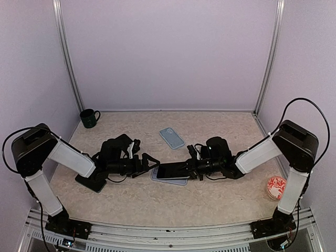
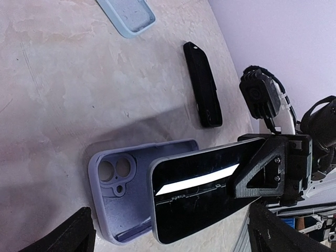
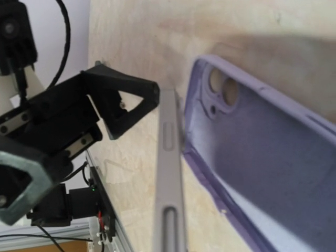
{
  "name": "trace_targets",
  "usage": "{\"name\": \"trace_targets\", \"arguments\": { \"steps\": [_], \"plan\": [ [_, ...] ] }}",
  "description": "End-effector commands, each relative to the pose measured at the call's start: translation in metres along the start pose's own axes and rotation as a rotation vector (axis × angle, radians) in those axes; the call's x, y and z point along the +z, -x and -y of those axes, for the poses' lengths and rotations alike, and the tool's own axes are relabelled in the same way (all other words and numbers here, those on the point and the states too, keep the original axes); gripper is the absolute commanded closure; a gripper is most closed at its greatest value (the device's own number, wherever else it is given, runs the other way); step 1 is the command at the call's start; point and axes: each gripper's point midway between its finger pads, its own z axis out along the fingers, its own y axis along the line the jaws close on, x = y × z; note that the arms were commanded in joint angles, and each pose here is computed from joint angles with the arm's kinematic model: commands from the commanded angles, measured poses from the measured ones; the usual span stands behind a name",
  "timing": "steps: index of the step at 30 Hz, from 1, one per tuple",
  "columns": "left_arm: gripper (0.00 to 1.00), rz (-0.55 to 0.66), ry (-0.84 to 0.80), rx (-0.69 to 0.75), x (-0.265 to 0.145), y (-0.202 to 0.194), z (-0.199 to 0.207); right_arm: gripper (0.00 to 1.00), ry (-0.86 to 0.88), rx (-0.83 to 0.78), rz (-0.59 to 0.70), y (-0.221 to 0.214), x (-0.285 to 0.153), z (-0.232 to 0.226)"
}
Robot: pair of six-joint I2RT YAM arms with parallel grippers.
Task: Put the phone into the phone case
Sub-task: Install the phone into the phone case.
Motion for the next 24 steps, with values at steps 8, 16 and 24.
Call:
{"name": "trace_targets", "arguments": {
  "steps": [8, 16, 24],
  "plan": [
    [0.01, 0.004, -0.038, -0.005, 0.008, 0.001, 0.002, 1.0, 0.045, -0.043, 0.014, 0.011, 0.006, -0.012],
    [0.01, -0.006, -0.039, -0.006, 0.012, -0.002, 0.002, 1.0, 0.047, -0.038, 0.019, 0.015, 0.007, -0.009],
    [0.01, -0.01, -0.041, -0.009, 0.016, -0.003, 0.001, 1.0, 0.05, -0.036, 0.024, 0.018, 0.007, -0.008]
  ]
}}
